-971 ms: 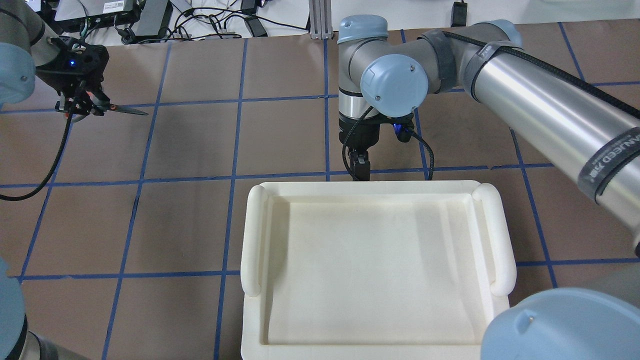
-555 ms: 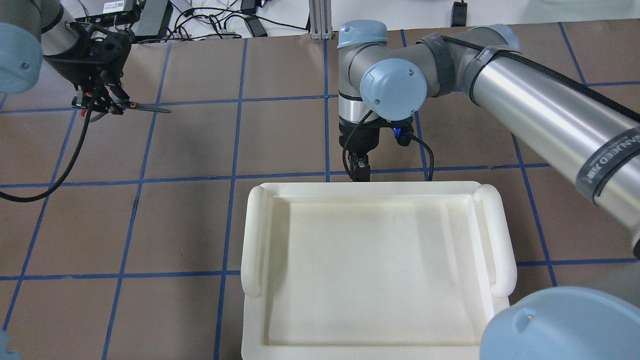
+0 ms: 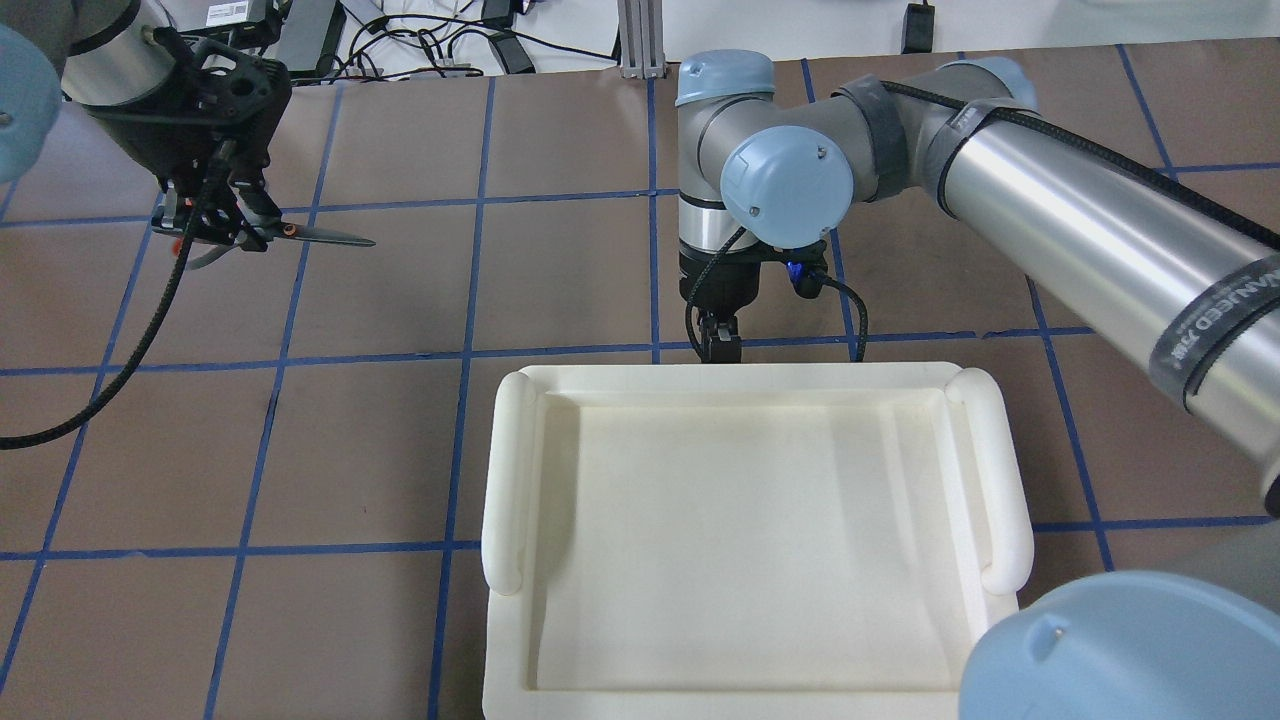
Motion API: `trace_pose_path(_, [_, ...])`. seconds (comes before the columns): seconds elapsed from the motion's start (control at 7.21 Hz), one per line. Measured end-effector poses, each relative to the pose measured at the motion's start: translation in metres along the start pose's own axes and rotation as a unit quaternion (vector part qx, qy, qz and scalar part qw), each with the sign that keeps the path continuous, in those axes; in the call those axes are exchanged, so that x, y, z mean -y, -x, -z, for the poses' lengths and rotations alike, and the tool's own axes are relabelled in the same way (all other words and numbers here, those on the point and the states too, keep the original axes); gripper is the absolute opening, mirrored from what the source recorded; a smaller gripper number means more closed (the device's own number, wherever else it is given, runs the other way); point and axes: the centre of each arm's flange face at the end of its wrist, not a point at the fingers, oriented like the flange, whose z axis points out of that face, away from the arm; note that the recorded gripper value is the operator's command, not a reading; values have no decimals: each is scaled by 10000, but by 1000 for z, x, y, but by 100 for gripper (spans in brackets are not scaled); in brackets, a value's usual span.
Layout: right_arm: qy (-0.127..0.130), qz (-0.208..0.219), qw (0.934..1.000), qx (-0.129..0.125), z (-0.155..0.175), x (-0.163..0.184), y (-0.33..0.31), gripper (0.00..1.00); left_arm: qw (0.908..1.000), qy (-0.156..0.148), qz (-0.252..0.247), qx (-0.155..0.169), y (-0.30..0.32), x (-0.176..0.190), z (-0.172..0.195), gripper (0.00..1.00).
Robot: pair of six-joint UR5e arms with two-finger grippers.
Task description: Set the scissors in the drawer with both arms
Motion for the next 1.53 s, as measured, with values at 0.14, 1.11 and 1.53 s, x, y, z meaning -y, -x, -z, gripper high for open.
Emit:
trace_pose_path(0.14, [14, 12, 10000, 62, 0, -1, 3, 100, 10000, 15, -27, 23, -8, 8, 10, 0])
trace_pose_path(1.11, [128, 286, 9954, 903, 20, -6, 21, 100, 9999, 48, 116, 11, 2, 58, -4, 0])
trace_pose_path(1.53, [111, 383, 9946, 962, 24, -5, 22, 100, 9999, 44, 89, -14, 1, 59, -7, 0])
